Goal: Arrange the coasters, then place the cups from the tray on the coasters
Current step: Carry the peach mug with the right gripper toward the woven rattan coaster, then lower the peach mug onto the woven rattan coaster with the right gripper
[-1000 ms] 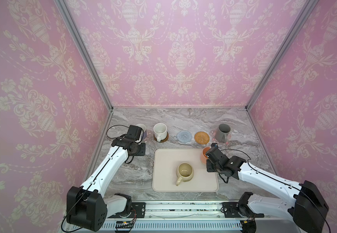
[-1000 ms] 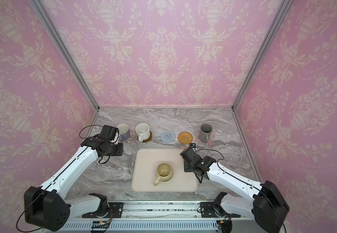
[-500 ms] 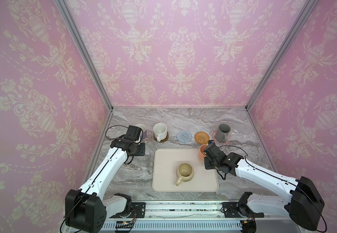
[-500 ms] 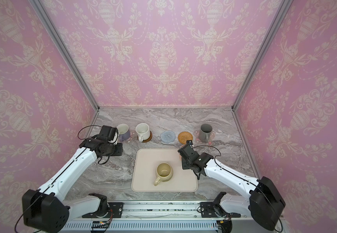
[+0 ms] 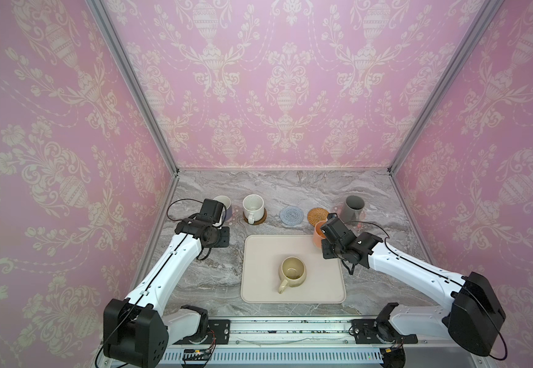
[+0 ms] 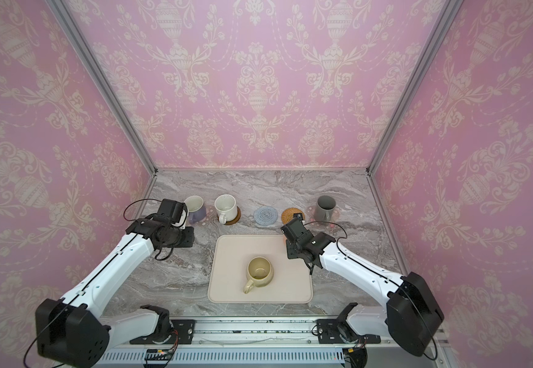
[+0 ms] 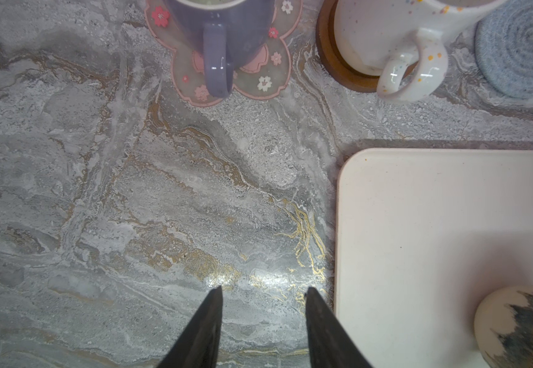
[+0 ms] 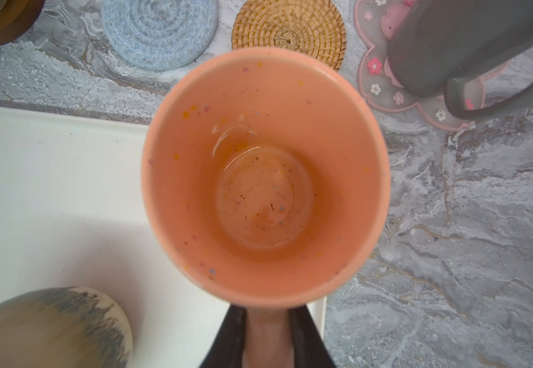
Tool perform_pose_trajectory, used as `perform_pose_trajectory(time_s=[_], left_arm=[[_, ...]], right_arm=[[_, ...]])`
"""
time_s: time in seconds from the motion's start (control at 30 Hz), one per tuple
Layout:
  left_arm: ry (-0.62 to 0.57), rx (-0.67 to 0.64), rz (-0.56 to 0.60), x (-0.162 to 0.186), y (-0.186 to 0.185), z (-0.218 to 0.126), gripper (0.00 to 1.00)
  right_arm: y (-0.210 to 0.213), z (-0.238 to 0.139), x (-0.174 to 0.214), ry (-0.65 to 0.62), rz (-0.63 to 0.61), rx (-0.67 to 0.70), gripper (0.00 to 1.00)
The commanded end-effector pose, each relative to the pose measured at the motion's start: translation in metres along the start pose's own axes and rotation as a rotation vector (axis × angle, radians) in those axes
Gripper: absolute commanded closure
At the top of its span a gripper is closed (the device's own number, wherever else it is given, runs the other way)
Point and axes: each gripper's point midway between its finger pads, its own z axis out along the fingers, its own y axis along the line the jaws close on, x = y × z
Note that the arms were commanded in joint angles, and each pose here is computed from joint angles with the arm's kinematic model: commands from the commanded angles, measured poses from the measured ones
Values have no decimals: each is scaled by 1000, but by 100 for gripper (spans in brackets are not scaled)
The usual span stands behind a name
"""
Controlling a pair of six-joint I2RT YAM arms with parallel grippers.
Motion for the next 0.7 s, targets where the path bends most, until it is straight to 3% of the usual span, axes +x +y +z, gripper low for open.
perform_pose_trajectory(time_s=[0.0,0.67], left_arm=[[10,-20,-9,4,3,-2,54],[39,-38,7,-3,1,13,55]], right_arm=[[1,-11,-41,-117,18,-4,100],[2,7,-91,-165,10,19,100]])
